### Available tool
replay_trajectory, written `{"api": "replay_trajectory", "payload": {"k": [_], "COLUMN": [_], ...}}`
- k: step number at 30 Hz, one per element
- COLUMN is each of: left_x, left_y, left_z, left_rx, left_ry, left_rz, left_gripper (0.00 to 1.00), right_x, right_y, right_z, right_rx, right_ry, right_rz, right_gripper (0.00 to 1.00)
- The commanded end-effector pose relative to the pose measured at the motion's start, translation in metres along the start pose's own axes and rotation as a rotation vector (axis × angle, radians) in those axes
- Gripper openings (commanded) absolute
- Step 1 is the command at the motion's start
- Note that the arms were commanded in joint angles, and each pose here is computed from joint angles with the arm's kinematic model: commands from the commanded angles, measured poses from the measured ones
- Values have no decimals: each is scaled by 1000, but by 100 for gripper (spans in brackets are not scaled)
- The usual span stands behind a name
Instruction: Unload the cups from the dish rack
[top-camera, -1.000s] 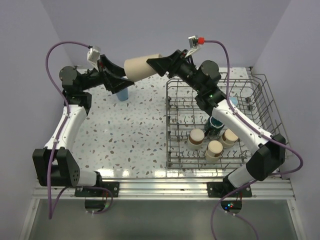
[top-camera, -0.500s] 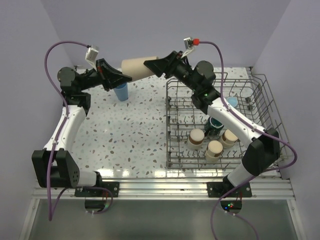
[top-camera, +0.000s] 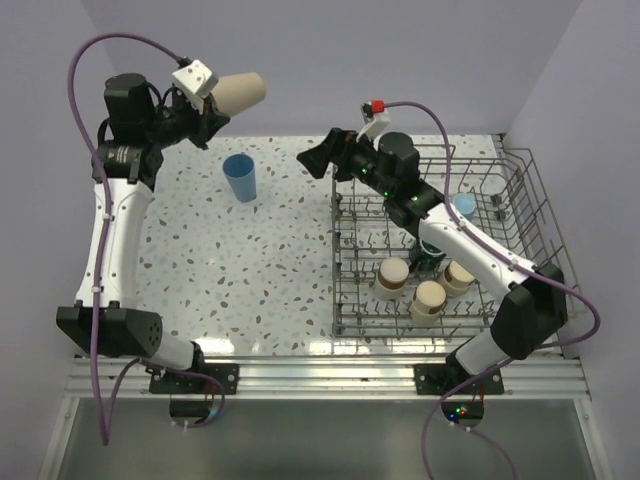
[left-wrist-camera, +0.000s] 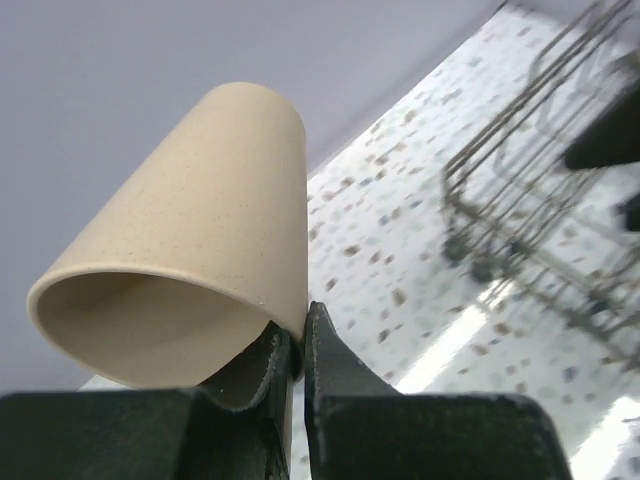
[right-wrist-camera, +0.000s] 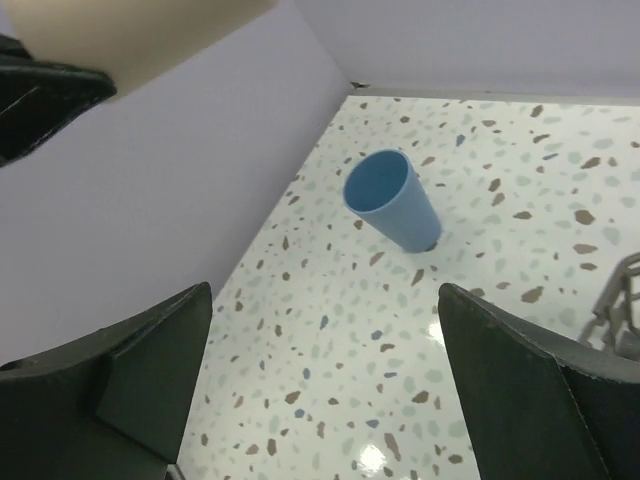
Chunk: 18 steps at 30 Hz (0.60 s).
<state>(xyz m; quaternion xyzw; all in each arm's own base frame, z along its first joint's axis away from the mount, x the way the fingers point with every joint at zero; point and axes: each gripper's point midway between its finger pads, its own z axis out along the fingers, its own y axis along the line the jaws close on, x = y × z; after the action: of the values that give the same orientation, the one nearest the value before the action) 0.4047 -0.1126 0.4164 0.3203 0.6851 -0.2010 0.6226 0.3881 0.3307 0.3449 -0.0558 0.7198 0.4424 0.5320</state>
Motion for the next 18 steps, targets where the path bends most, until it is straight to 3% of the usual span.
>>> {"api": "replay_trajectory", "payload": {"k": [1,9,18], "left_x": [69,135,152], "left_y": [44,67,74], "left_z": [-16,1,20], "left_rx": [-146,-142,-103], "left_ry": [391,750,869], "left_rz": [204,399,457], "left_gripper": [0,0,0], "right_x": [-22,-6,5], "right_y": [2,-20,-40], "right_z": [-25,-39,-52], "right_rx": [52,129,203], "right_ry": [-51,8,54], "right_rz": [-105,-188,-271], "right_gripper": [98,98,98]}}
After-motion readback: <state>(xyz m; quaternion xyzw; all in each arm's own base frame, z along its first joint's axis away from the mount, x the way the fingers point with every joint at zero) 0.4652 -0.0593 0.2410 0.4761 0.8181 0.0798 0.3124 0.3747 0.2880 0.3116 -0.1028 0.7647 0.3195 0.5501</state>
